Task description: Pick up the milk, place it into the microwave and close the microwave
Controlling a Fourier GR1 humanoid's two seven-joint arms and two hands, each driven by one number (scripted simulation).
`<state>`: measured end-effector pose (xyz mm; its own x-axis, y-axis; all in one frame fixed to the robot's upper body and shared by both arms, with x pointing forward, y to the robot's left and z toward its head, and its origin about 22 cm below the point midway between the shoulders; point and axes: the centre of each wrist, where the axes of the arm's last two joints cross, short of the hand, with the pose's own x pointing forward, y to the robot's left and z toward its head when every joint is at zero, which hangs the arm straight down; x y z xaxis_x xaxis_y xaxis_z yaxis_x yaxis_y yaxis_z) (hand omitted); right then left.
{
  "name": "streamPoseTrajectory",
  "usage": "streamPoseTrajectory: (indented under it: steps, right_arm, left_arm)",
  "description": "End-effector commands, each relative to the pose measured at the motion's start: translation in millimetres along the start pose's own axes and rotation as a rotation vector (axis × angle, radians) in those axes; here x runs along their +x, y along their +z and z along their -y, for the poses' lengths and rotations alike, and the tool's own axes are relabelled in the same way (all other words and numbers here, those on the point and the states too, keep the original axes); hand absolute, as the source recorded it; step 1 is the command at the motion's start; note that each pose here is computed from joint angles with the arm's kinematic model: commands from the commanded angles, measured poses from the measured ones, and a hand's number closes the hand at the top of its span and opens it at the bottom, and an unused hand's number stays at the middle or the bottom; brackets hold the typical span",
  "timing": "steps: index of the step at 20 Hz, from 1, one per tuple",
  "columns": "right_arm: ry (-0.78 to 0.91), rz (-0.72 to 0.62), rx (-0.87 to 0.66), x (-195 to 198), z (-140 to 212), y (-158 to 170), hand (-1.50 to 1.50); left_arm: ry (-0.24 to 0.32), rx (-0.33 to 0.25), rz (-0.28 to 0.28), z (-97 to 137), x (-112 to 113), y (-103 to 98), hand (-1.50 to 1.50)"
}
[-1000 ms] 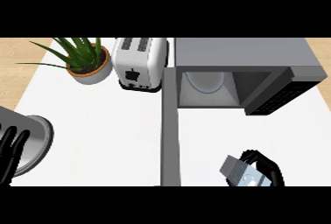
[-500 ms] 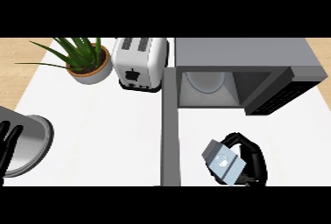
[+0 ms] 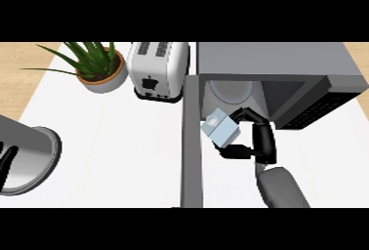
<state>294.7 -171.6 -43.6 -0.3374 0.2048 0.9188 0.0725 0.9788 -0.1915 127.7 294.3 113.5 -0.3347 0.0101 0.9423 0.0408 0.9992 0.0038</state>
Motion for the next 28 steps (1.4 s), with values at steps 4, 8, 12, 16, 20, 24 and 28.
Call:
streamPoseTrajectory:
  steps: [4, 8, 12, 16, 20, 24, 28]
  right_arm:
    - [0.137, -0.091, -0.036, -1, 2, -79, 1.50]
    - [0.207, -0.084, -0.068, -13, 25, -95, 1.50]
    - [0.269, -0.119, -0.089, -15, 43, -114, 1.50]
    - [0.368, -0.133, -0.223, -10, 45, -128, 1.50]
    - [0.490, -0.060, -0.328, 0, 51, -144, 1.50]
    - [0.644, -0.059, -0.228, -8, 67, -140, -1.50]
    - [0.647, -0.074, -0.136, 2, 49, -151, -1.50]
  left_arm:
    - [0.012, -0.017, -0.004, -2, -3, -9, -1.50]
    - [0.006, -0.018, 0.004, -1, 1, -3, -1.50]
    - [0.019, -0.020, 0.022, 1, 4, -3, -1.50]
    - [0.025, -0.053, 0.010, 1, -7, -10, -1.50]
    - [0.002, -0.056, 0.008, -1, -9, -21, -1.50]
    - [-0.033, -0.048, -0.015, -14, -9, -17, -1.50]
    - [-0.025, -0.059, -0.022, -1, -17, -25, -1.50]
